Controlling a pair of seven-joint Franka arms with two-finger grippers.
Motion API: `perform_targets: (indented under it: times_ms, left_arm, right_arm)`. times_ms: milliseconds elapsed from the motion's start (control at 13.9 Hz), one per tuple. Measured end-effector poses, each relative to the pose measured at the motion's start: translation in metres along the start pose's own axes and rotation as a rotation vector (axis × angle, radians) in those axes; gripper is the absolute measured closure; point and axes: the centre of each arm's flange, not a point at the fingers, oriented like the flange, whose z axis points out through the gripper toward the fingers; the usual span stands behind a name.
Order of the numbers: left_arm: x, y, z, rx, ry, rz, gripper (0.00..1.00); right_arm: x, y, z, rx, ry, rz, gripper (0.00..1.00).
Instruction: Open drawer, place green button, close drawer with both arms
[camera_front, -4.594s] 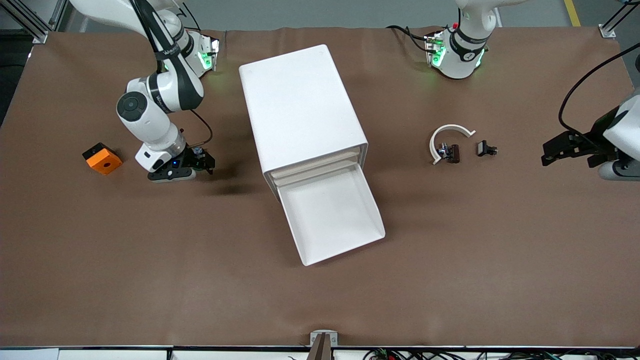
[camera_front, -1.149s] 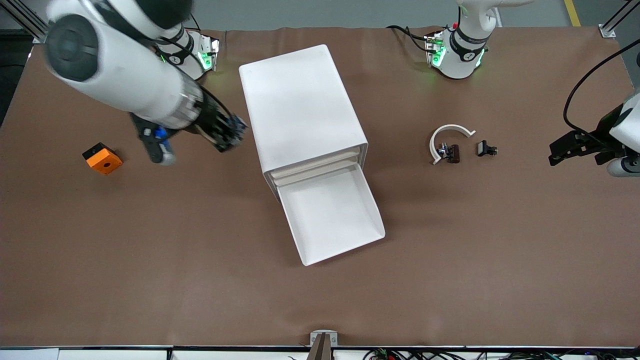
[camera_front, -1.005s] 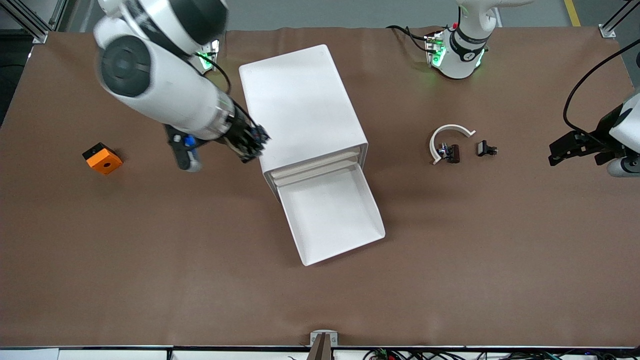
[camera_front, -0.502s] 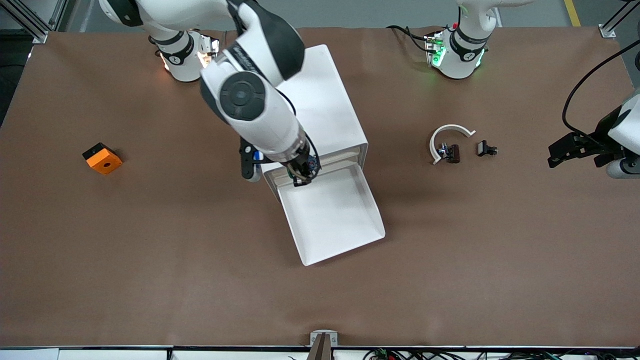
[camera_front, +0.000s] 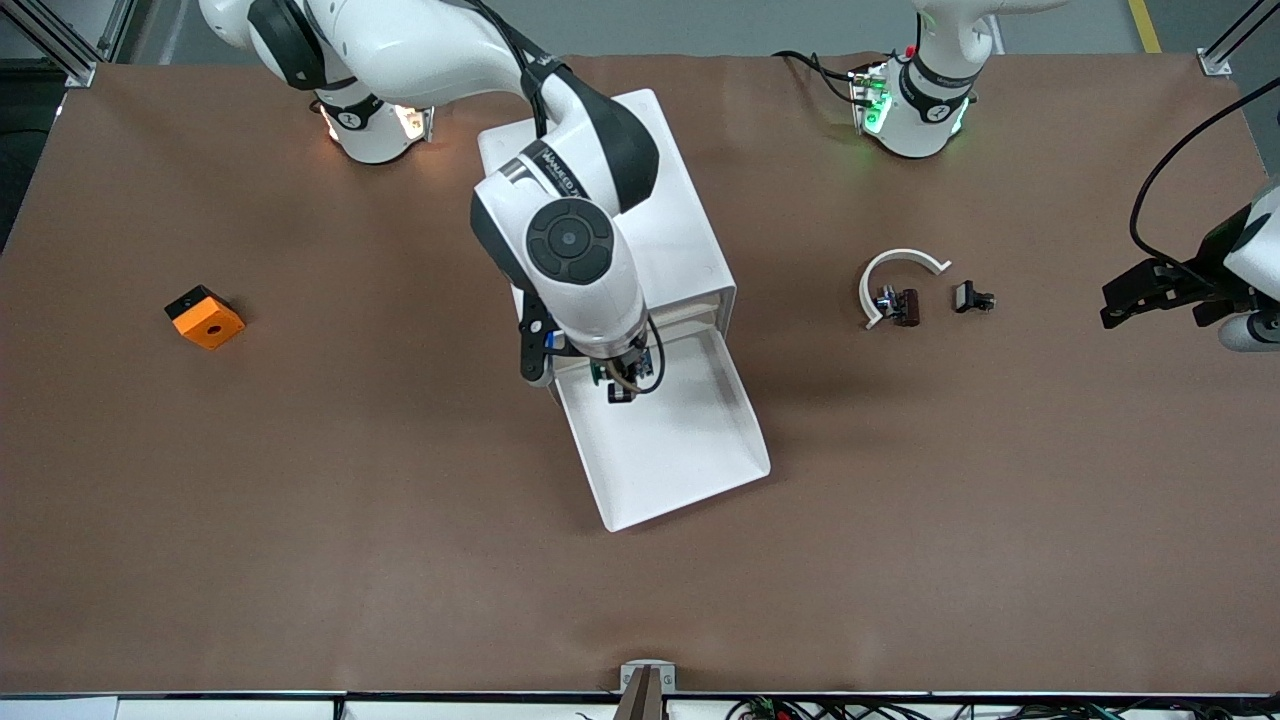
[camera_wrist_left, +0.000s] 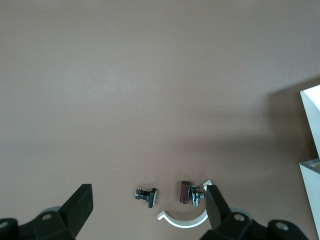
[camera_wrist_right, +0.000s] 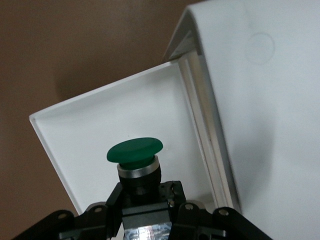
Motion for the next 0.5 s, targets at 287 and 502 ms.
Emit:
perform_targets:
  times_ms: [287, 502]
  left_arm:
    - [0.0, -0.001, -0.006, -0.018, 0.013, -0.005, 0.0]
    - [0.001, -0.001, -0.013, -0.025, 0.027, -0.007, 0.0]
  right_arm:
    - [0.01, -0.018, 0.026, 0.026, 0.009, 0.025, 0.58]
    - [0.008, -0.026, 0.04, 0.054, 0.002, 0.029, 0.58]
